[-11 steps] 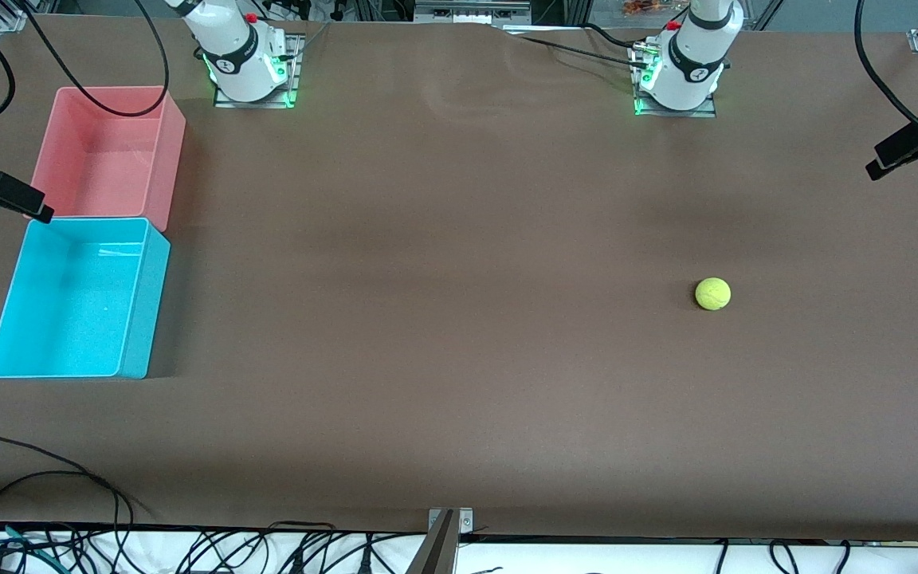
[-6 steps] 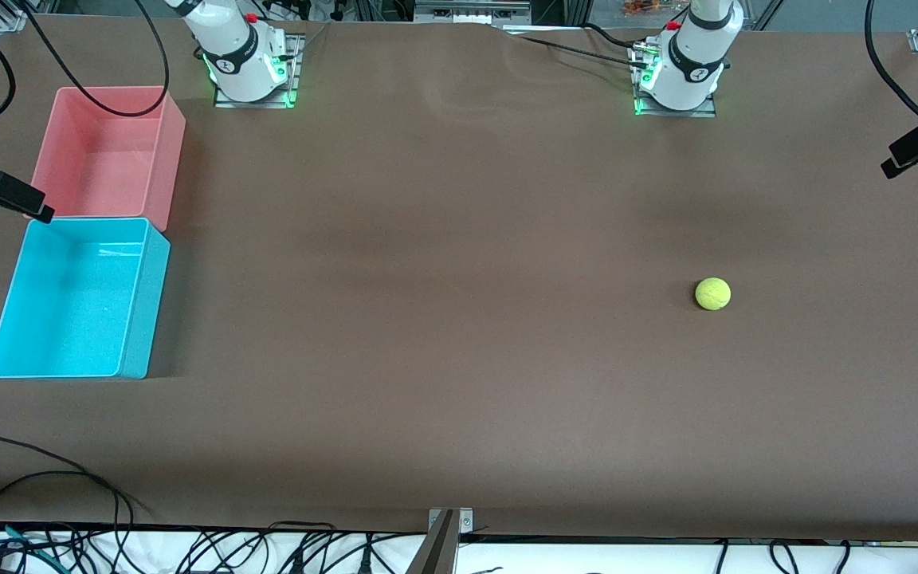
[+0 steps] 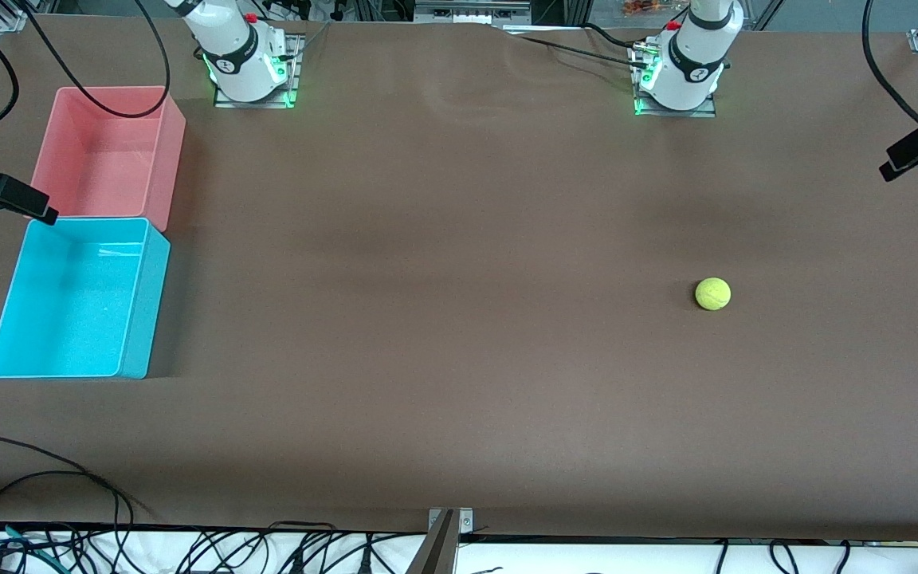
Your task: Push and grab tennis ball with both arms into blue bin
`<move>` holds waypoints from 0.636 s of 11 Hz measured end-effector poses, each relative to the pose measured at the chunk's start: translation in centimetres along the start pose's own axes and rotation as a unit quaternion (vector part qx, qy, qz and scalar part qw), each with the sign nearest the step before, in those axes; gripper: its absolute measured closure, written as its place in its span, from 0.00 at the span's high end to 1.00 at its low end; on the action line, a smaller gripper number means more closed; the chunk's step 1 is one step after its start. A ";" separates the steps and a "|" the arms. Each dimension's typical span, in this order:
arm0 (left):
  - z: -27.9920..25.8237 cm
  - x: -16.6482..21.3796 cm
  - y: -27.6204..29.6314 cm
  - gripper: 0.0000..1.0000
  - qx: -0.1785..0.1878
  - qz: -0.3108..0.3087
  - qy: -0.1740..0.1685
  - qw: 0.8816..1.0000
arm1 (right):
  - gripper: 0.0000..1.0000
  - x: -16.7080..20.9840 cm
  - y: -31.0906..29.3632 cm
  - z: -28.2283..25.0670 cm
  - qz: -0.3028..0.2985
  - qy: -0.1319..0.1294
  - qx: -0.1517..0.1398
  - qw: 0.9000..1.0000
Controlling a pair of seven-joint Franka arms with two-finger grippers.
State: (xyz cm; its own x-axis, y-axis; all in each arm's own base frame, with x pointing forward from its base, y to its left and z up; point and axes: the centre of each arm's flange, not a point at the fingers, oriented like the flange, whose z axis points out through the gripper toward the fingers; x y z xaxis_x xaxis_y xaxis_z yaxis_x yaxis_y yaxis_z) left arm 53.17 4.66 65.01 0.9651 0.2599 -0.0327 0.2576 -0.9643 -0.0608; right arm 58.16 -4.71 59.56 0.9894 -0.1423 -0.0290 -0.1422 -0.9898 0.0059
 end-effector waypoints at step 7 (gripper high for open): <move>2.8 0.3 1.1 1.00 0.026 0.015 -0.010 1.000 | 1.00 0.2 -0.2 0.5 -0.004 -0.005 0.000 1.000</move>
State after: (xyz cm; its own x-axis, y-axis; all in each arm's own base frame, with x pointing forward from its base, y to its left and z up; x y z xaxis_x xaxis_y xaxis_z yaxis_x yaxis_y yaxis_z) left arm 53.64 3.84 62.13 0.9709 0.2327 -0.0561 0.2256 -0.9679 -0.1103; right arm 58.34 -4.53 59.10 0.9901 -0.1350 -0.0393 -0.1349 -0.9908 0.0053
